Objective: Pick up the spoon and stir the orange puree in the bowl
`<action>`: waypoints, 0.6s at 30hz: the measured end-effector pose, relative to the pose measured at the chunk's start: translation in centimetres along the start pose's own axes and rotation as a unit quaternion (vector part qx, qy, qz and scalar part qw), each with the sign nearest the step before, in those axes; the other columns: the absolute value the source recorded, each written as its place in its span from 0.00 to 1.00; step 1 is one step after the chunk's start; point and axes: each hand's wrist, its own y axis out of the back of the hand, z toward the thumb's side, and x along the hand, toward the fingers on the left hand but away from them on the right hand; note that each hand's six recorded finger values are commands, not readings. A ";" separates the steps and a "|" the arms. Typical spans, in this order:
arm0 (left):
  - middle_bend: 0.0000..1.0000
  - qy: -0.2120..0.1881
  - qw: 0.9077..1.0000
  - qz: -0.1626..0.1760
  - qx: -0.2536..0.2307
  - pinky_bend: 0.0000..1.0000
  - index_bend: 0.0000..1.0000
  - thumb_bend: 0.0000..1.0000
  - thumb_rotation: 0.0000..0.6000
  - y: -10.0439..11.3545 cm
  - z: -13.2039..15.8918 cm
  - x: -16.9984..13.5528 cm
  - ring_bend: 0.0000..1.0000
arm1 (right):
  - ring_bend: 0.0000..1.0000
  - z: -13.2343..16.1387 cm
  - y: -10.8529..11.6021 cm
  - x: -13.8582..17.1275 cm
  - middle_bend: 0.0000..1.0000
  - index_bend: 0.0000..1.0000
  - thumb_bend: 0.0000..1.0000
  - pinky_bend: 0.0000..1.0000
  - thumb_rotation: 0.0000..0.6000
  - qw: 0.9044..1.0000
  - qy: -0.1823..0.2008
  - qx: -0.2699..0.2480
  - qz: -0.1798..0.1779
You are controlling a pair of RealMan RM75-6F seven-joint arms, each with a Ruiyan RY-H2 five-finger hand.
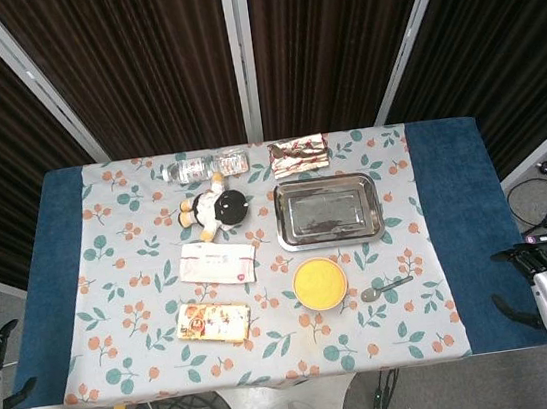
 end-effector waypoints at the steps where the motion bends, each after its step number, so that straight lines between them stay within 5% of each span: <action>1: 0.12 -0.001 1.000 0.001 0.001 0.13 0.23 0.06 1.00 0.0 0.0 0.1 0.10 | 0.21 0.0 -0.1 0.0 0.36 0.32 0.17 0.30 1.00 1.000 0.000 -0.001 0.000; 12: 0.12 -0.003 1.000 0.000 -0.002 0.13 0.23 0.06 1.00 0.1 0.5 1.5 0.10 | 0.28 0.5 -0.6 -1.1 0.43 0.32 0.16 0.33 1.00 1.000 0.011 -0.009 0.001; 14: 0.12 -0.002 1.000 0.000 -0.005 0.13 0.23 0.06 1.00 0.1 0.6 1.7 0.10 | 0.40 1.1 -1.0 -1.6 0.47 0.32 0.16 0.46 1.00 1.000 0.020 -0.013 0.006; 18: 0.12 0.002 1.000 0.004 -0.012 0.13 0.23 0.06 1.00 0.4 0.6 2.0 0.10 | 0.78 2.7 -2.4 -2.8 0.75 0.40 0.16 0.92 1.00 0.999 0.044 -0.020 0.025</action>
